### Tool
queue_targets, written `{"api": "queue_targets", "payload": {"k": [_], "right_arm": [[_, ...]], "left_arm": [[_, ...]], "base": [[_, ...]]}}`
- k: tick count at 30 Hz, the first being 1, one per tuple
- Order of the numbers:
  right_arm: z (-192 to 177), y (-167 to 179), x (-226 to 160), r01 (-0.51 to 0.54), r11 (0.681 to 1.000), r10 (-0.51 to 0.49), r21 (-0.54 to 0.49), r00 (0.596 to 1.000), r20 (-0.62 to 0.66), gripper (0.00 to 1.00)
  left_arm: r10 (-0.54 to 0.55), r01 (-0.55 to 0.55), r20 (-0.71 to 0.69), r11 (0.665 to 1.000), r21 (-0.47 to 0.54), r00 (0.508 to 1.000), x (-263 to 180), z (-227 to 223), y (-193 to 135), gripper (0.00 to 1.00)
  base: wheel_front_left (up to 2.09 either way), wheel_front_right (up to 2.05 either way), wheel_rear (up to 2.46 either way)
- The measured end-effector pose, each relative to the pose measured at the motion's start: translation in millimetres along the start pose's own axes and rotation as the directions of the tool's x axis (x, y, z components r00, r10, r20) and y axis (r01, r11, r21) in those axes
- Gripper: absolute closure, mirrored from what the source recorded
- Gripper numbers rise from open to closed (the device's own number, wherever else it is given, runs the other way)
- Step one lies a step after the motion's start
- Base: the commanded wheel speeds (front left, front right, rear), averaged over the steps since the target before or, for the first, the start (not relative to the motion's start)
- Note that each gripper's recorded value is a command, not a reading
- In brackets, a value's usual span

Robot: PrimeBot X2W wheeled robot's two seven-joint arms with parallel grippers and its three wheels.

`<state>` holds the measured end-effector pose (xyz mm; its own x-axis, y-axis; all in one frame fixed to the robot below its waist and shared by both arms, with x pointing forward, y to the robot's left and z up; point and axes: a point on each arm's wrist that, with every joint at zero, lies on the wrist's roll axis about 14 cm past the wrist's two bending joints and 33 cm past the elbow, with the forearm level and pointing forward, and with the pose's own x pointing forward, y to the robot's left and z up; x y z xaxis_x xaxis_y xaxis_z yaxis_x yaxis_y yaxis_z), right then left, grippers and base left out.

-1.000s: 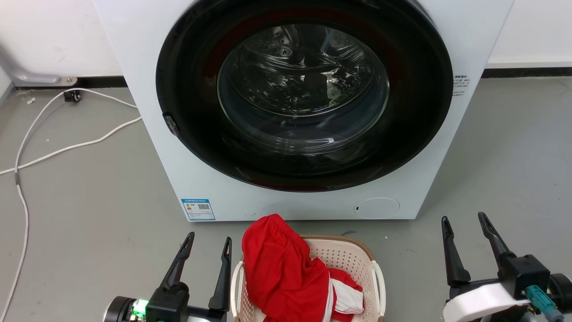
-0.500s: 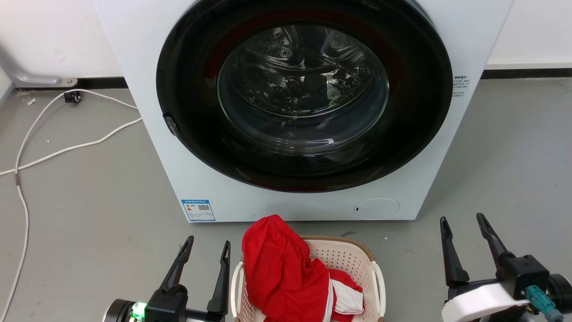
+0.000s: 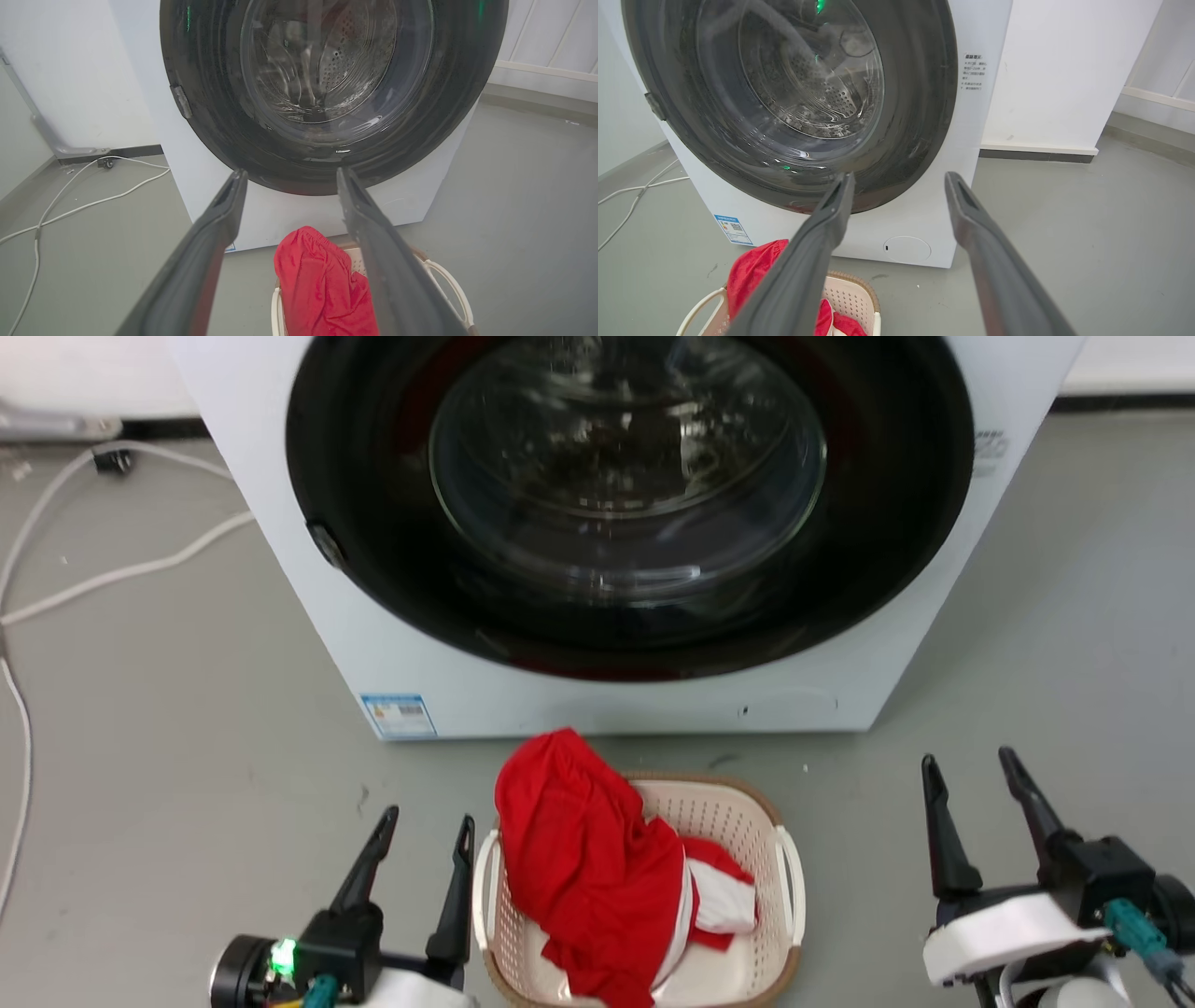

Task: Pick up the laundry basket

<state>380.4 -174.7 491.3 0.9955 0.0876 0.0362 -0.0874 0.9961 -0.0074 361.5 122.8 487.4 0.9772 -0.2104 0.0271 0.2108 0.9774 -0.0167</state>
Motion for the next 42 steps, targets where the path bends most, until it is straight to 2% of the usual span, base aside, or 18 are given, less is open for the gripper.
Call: {"api": "queue_targets", "payload": {"k": [5, 12, 19, 24, 30, 33, 39, 42], "right_arm": [[-27.3, -5.9, 23.3, 0.007, 1.000, -0.008, -0.013, 0.997, -0.071, 0.00], [-86.5, -5.2, 55.6, -0.009, 1.000, 0.007, -0.007, 0.976, -0.215, 0.00], [-163.3, -1.2, 70.3, -0.022, 1.000, 0.029, 0.021, 0.907, -0.420, 0.00], [-213.8, 6.6, 69.4, -0.045, 0.998, 0.059, 0.039, 0.829, -0.556, 0.00], [-269.2, 14.6, 59.7, -0.048, 0.996, 0.090, 0.079, 0.699, -0.709, 0.00], [-287.9, 24.8, 62.2, -0.010, 0.989, 0.120, 0.150, 0.653, -0.747, 0.00], [-325.6, 45.4, 52.2, -0.047, 0.982, 0.183, 0.184, 0.500, -0.847, 0.00], [-337.5, 52.2, 49.9, -0.041, 0.978, 0.202, 0.206, 0.445, -0.873, 0.00]], "left_arm": [[0.001, -0.002, -0.068, 1.000, -0.011, 0.998, 29.4, -27.2, 9.1, 0.00], [-0.009, 0.004, -0.200, 1.000, -0.026, 0.980, 70.8, -86.3, 26.8, 0.00], [-0.023, 0.005, -0.425, 0.999, -0.043, 0.905, 84.8, -178.7, 40.7, 0.00], [-0.039, 0.008, -0.588, 0.998, -0.054, 0.808, 79.6, -240.4, 47.5, 0.00], [-0.081, 0.021, -0.695, 0.995, -0.094, 0.715, 85.9, -284.5, 43.3, 0.00], [-0.103, 0.029, -0.746, 0.993, -0.112, 0.658, 82.9, -303.0, 40.7, 0.00], [-0.129, 0.023, -0.815, 0.990, -0.140, 0.565, 74.9, -327.0, 40.2, 0.00], [-0.145, 0.027, -0.844, 0.988, -0.153, 0.517, 69.1, -335.5, 37.9, 0.00]], "base": [[0.00, 0.00, 0.00], [0.00, 0.00, 0.00], [0.00, 0.00, 0.00], [0.00, 0.00, 0.00], [0.00, 0.00, 0.00], [0.00, 0.00, 0.00], [0.00, 0.00, 0.00], [0.00, 0.00, 0.00]]}}
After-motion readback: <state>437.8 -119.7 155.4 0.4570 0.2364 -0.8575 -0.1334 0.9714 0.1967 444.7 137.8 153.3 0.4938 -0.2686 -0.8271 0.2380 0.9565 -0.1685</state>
